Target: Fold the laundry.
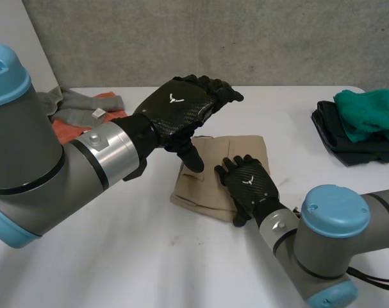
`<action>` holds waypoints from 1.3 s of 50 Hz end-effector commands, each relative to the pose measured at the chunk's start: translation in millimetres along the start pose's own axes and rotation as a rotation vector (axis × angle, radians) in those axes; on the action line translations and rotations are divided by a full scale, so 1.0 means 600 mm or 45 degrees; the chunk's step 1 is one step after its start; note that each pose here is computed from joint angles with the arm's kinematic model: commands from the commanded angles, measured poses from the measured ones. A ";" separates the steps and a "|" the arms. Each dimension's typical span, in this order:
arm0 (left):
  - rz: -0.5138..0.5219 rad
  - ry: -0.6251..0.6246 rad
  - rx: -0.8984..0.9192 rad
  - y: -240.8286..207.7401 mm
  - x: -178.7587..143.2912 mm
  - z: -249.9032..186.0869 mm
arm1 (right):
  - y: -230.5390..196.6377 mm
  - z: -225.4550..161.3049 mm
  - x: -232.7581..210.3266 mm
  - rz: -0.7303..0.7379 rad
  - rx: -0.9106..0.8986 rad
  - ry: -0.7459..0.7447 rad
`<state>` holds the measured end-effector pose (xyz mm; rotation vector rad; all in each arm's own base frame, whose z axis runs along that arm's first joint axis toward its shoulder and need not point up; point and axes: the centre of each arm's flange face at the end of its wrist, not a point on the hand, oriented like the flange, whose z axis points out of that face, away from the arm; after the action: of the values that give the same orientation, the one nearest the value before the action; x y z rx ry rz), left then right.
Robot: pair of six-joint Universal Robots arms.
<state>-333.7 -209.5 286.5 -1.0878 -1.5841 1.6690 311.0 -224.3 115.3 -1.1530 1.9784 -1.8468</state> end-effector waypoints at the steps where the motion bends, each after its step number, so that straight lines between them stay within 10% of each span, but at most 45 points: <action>1: 0.008 -0.005 0.011 -0.002 0.000 0.002 | -0.004 0.040 0.012 -0.097 0.092 0.071; 28: 0.011 -0.011 0.019 0.000 0.002 -0.005 | 0.005 0.128 0.039 -0.079 0.083 0.025; 49: 0.038 -0.063 0.064 -0.026 -0.014 -0.025 | -0.162 0.155 0.424 -0.350 0.616 0.343; 65: 0.036 -0.064 0.058 -0.025 -0.012 -0.029 | 0.003 0.130 0.674 -0.395 0.682 0.447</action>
<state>-317.4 -205.2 305.2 -1.0571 -1.5533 1.7611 136.1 -519.6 280.9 -1.0233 1.3542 -2.6598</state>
